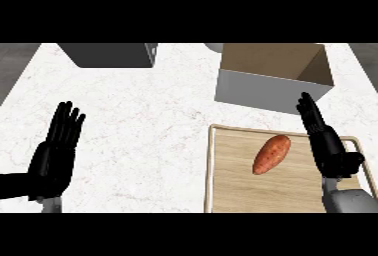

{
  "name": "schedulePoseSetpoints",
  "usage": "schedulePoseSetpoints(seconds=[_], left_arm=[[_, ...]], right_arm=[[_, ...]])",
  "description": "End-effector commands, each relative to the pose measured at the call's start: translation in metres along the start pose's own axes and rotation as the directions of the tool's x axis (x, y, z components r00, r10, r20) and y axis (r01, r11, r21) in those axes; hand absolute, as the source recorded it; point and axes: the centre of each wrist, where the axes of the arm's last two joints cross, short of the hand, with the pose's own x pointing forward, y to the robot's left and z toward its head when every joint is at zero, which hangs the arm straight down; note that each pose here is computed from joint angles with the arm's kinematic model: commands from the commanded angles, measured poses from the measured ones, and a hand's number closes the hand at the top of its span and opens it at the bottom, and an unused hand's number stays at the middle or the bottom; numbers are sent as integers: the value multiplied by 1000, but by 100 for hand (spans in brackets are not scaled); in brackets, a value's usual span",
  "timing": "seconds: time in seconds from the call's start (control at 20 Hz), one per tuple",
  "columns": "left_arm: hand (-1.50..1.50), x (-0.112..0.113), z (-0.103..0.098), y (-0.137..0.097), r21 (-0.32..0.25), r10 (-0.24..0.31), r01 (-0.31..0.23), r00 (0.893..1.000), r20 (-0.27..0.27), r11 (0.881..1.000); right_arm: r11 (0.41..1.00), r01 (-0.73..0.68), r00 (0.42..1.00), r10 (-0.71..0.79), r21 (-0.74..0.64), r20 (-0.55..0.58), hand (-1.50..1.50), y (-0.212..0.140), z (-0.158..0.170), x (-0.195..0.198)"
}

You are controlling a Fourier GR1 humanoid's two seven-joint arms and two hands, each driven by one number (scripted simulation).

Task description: Pick the sweet potato from the tray and place it in the cardboard box

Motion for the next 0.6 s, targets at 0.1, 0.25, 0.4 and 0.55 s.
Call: schedulePoseSetpoints(seconds=[0.1, 0.25, 0.4, 0.55], left_arm=[[0, 28, -17, 11, -117, -220, 231, 970, 102, 966], [0, 41, -27, 18, -199, -370, 402, 912, 177, 894], [0, 34, -24, 15, -256, -377, 402, 915, 141, 879], [0, 41, -34, 16, -282, -411, 439, 898, 155, 853]], right_arm=[[928, -283, 956, 295, -243, 13, -150, -19, -29, 58], [790, -469, 853, 522, -394, 31, -150, -57, -45, 93], [617, -717, 693, 681, -323, -237, -150, -87, -32, 79], [508, -817, 572, 776, -274, -266, -150, -74, -33, 105]])
